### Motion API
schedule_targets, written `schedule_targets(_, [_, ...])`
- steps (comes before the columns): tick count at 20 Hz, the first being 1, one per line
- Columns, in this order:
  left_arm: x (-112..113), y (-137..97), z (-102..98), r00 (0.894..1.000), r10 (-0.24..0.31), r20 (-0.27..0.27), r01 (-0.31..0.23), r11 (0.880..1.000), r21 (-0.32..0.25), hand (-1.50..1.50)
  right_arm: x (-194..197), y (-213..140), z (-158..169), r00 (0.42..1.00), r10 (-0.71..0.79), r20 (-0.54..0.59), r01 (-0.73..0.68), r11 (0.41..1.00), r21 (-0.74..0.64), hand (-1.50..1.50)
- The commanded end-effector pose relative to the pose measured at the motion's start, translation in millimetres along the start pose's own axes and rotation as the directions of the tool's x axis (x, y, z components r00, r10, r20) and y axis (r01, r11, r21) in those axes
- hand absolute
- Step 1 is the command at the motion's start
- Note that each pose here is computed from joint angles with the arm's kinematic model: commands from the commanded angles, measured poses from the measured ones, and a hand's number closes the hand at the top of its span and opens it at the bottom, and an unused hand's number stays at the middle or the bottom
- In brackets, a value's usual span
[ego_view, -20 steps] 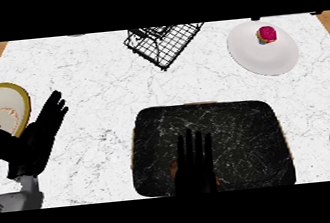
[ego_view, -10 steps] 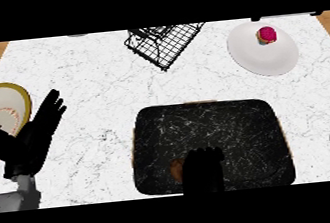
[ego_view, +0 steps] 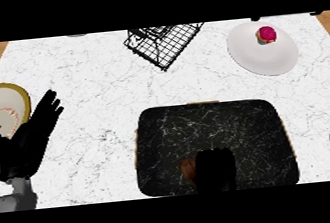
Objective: Pick the sweet potato from the tray and place it in the tiered basket
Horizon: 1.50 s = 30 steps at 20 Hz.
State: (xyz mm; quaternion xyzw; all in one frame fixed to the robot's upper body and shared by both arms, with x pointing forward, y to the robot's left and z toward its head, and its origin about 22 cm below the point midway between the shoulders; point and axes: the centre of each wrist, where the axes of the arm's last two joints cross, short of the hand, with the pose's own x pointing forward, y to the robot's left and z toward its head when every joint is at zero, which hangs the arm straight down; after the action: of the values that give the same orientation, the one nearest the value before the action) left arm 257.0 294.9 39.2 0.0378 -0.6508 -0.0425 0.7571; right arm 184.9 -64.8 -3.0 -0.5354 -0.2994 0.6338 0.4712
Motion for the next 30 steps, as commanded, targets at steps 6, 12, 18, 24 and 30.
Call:
schedule_targets(6, [-7.6, 0.6, 3.0, 1.0, 0.006, 0.003, -0.006, 1.0, 0.013, 0.0, -151.8, -20.4, -86.3, 0.808, -0.481, -0.339, 0.469, 0.875, -0.124, 1.5])
schedule_targets(12, [4.8, 0.3, -8.9, 1.0, 0.008, 0.02, -0.008, 1.0, 0.011, 0.0, -182.3, -44.7, -98.2, 0.718, -0.662, -0.213, 0.516, 0.713, -0.475, 1.5])
schedule_targets(18, [-9.2, 0.0, -0.4, 1.0, 0.005, 0.008, -0.005, 1.0, 0.004, 0.0, -199.0, -107.8, -92.0, 0.576, -0.813, 0.085, 0.654, 0.397, -0.644, 1.5])
schedule_targets(24, [1.8, -9.6, 1.4, 1.0, 0.012, 0.003, -0.012, 1.0, -0.018, 0.0, -182.9, -164.2, -78.4, 0.565, -0.805, 0.18, 0.724, 0.38, -0.575, 1.5])
schedule_targets(30, [-2.2, -15.9, 0.1, 1.0, 0.005, -0.01, -0.005, 1.0, -0.02, 0.0, -140.0, -229.4, -95.4, 0.567, -0.8, 0.197, 0.759, 0.414, -0.502, 1.5])
